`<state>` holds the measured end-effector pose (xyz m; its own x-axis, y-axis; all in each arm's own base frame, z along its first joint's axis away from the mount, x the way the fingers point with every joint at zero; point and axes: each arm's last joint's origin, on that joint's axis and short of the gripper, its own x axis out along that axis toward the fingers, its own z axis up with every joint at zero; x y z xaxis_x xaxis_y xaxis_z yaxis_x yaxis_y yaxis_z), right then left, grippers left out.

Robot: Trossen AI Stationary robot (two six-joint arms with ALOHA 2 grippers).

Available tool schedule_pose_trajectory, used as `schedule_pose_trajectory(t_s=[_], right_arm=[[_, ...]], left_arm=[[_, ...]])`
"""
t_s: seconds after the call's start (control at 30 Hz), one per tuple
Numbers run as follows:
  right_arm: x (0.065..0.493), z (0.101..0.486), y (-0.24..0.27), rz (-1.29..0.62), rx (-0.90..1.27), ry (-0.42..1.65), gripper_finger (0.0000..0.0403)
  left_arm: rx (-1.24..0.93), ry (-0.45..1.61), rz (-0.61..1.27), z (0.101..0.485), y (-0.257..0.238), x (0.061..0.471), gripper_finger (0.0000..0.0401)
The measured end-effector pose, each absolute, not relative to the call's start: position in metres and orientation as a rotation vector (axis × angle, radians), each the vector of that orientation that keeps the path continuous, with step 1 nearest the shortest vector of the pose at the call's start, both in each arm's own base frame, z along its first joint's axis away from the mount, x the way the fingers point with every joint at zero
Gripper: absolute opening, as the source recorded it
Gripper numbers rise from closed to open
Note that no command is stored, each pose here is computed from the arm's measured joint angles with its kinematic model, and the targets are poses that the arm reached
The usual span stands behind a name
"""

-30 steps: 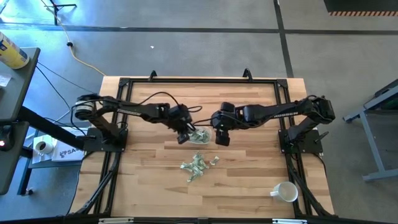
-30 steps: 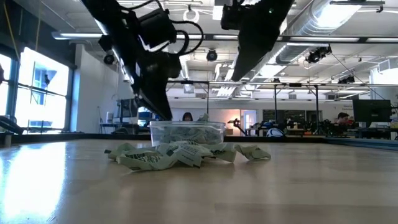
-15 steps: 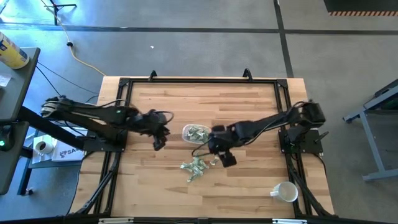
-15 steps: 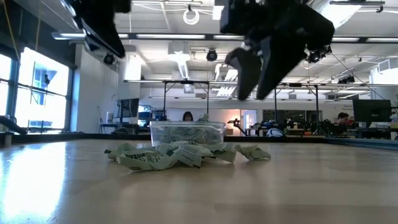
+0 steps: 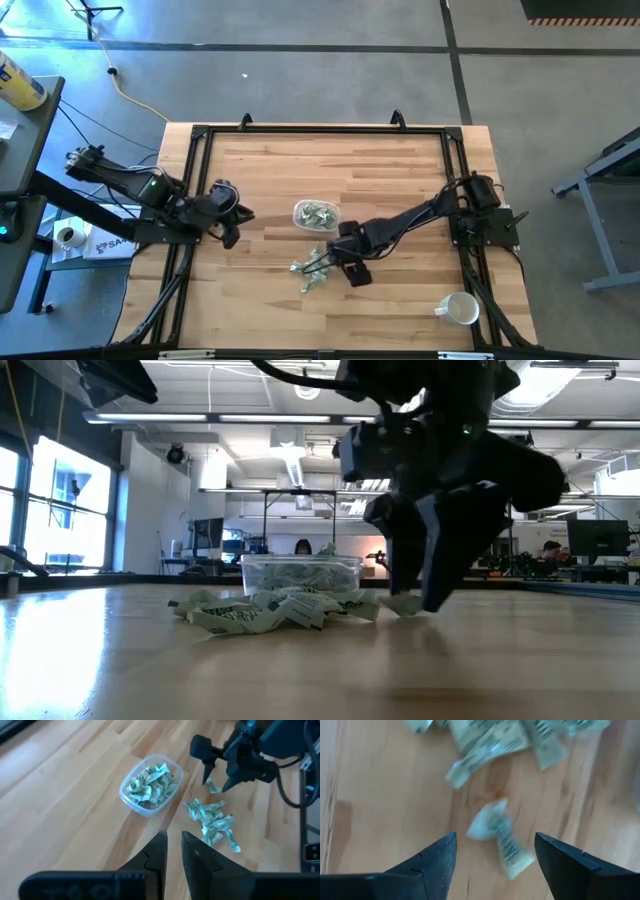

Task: Pick and place Stevia / Truvia into bins
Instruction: Put the stevia packet into the transparent container

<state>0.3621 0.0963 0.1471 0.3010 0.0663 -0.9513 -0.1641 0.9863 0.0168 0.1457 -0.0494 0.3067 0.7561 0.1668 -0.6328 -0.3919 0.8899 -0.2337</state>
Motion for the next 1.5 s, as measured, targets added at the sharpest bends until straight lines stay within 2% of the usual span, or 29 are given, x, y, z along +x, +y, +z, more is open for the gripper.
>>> schedule_pose_trajectory(t_s=[0.13, 0.27, 0.47, 0.57, 0.63, 0.8, 0.9, 1.0, 1.1, 1.27, 1.5], right_arm=[[0.365, 0.147, 0.090, 0.149, -0.049, 1.251, 0.0237], [0.366, 0.137, 0.084, 0.171, -0.015, 1.306, 0.0200], [0.364, 0.131, 0.083, 0.175, 0.006, 1.355, 0.0102], [0.361, 0.139, 0.082, 0.144, 0.050, 1.358, 0.0038], [0.356, 0.149, 0.079, 0.107, 0.098, 1.367, 0.0011], [0.352, 0.198, 0.059, -0.026, 0.263, 1.208, 0.0017], [0.359, 0.225, 0.034, -0.089, 0.345, 1.010, 0.0005], [0.370, 0.236, 0.007, -0.090, 0.393, 0.863, 0.0019], [0.380, 0.229, -0.015, -0.107, 0.408, 0.806, 0.0046], [0.389, 0.206, -0.032, -0.146, 0.438, 0.835, 0.0088], [0.396, 0.174, -0.029, -0.136, 0.391, 0.924, 0.0095]], left_arm=[[-0.360, 0.641, 0.318, 0.307, -0.050, 0.145, 0.0090], [-0.360, 0.639, 0.322, 0.307, -0.050, 0.145, 0.0090], [-0.360, 0.640, 0.324, 0.307, -0.050, 0.145, 0.0090], [-0.355, 0.648, 0.327, 0.306, -0.049, 0.144, 0.0090], [-0.356, 0.657, 0.333, 0.305, -0.049, 0.144, 0.0090], [-0.361, 0.669, 0.367, 0.297, -0.048, 0.143, 0.0090], [-0.369, 0.676, 0.406, 0.286, -0.048, 0.143, 0.0090], [-0.374, 0.685, 0.425, 0.272, -0.048, 0.144, 0.0090], [-0.398, 0.661, 0.418, 0.258, -0.050, 0.148, 0.0090], [-0.447, 0.591, 0.390, 0.244, -0.053, 0.155, 0.0090], [-0.487, 0.554, 0.390, 0.243, -0.054, 0.157, 0.0090]])
